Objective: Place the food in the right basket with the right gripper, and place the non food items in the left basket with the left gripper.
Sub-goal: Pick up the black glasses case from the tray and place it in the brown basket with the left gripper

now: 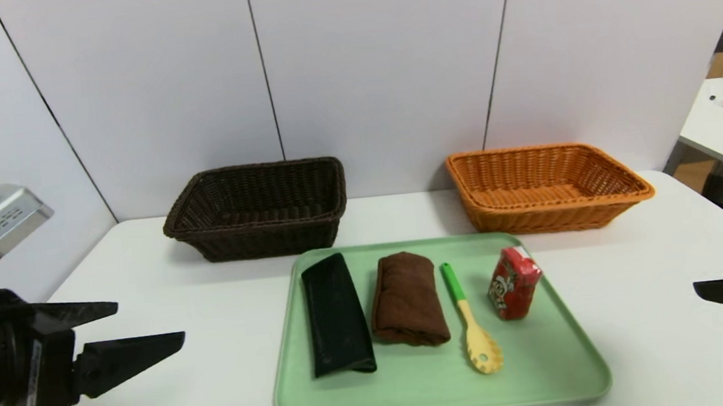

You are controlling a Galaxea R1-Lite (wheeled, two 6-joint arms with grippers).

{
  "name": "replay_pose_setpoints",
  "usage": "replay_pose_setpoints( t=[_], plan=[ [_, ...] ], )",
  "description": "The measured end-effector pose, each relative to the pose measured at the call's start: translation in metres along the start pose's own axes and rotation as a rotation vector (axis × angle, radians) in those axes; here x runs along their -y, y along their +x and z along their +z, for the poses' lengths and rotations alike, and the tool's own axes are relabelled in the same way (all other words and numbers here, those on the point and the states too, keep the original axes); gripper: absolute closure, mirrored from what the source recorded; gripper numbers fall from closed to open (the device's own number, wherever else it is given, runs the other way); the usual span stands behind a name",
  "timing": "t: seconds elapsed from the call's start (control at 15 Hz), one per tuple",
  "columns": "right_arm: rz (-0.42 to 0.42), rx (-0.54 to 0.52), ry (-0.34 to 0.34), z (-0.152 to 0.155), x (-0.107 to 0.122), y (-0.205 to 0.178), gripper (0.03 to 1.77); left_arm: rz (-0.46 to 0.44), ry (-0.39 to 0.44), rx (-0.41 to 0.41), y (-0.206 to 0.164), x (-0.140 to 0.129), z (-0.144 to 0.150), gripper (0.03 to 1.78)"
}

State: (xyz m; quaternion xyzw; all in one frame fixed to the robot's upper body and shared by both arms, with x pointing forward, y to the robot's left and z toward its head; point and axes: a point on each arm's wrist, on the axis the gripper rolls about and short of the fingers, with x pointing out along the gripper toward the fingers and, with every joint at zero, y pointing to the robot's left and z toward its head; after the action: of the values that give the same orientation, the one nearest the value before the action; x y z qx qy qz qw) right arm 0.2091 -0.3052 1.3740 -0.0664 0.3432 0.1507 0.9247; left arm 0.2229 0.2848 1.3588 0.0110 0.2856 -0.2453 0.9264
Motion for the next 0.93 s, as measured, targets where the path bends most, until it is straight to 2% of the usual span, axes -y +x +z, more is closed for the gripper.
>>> replay_pose_setpoints(
  t=[0.2, 0.6, 0.93],
  plan=[
    [0.044, -0.028, -0.020, 0.015, -0.006, 0.015, 0.10, -0.044, -0.013, -0.039, 0.021, 0.005, 0.016, 0.12],
    [0.074, -0.051, 0.057, 0.027, -0.013, 0.027, 0.10, -0.128, -0.050, -0.073, 0.053, 0.024, 0.043, 0.12],
    [0.071, -0.061, 0.072, 0.027, -0.013, 0.029, 0.10, -0.170, -0.045, -0.109, 0.073, 0.038, 0.051, 0.12]
  ],
)
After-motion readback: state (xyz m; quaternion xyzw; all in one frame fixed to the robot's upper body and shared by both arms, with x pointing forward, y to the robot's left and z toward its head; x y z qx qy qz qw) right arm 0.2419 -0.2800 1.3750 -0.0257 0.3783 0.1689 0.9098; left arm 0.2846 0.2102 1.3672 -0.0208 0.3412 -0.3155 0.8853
